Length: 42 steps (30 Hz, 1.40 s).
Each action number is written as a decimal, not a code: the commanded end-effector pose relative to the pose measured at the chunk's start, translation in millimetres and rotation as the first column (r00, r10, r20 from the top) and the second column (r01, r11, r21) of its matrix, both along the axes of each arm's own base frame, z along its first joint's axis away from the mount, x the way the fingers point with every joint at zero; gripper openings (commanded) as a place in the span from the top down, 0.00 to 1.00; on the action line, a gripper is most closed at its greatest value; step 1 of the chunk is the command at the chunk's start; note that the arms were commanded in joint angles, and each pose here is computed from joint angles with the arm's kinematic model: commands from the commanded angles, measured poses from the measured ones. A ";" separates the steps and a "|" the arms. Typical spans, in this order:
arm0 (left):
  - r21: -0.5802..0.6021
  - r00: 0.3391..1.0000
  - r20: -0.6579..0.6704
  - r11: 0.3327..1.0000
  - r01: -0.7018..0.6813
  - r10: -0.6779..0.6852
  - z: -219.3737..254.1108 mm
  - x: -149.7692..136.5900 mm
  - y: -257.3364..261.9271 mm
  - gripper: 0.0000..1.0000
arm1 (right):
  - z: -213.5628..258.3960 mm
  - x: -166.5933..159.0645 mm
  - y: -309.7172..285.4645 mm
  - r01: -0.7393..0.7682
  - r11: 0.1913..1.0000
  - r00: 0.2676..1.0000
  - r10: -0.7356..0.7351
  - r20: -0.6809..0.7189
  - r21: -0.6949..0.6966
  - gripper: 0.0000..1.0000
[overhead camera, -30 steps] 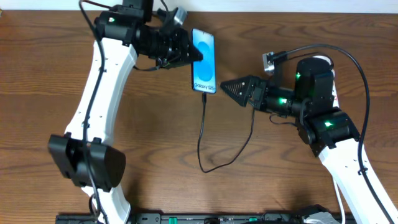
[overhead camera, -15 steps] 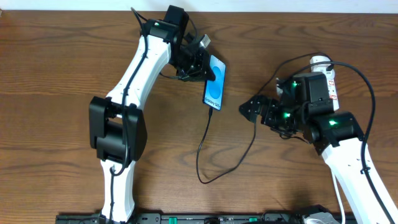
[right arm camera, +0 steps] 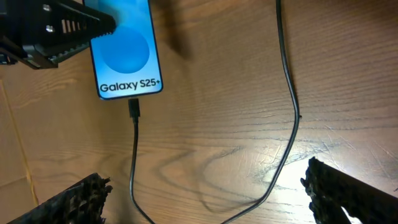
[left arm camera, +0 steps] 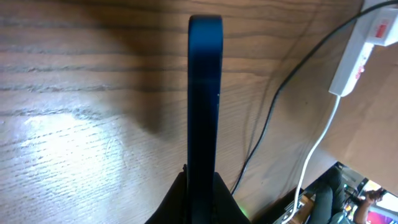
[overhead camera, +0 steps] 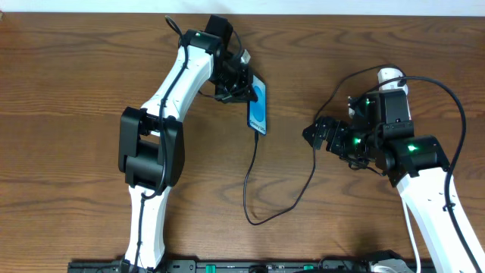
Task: Plug charger to phone and switch on socket
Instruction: 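Lower the cabled phone flat onto the table with the left gripper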
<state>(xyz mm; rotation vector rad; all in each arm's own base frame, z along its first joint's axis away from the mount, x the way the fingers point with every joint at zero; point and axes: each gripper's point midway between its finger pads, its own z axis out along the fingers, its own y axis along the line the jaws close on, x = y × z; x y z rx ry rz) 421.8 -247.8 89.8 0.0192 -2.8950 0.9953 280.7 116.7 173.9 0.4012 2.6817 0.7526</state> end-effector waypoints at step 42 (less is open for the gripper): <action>0.172 0.996 0.074 0.983 -0.063 0.051 -50.6 -6.2 -41.6 0.93 | -0.6 1.6 -6.9 0.006 0.999 1.000 -0.006 0.012 -0.040 0.01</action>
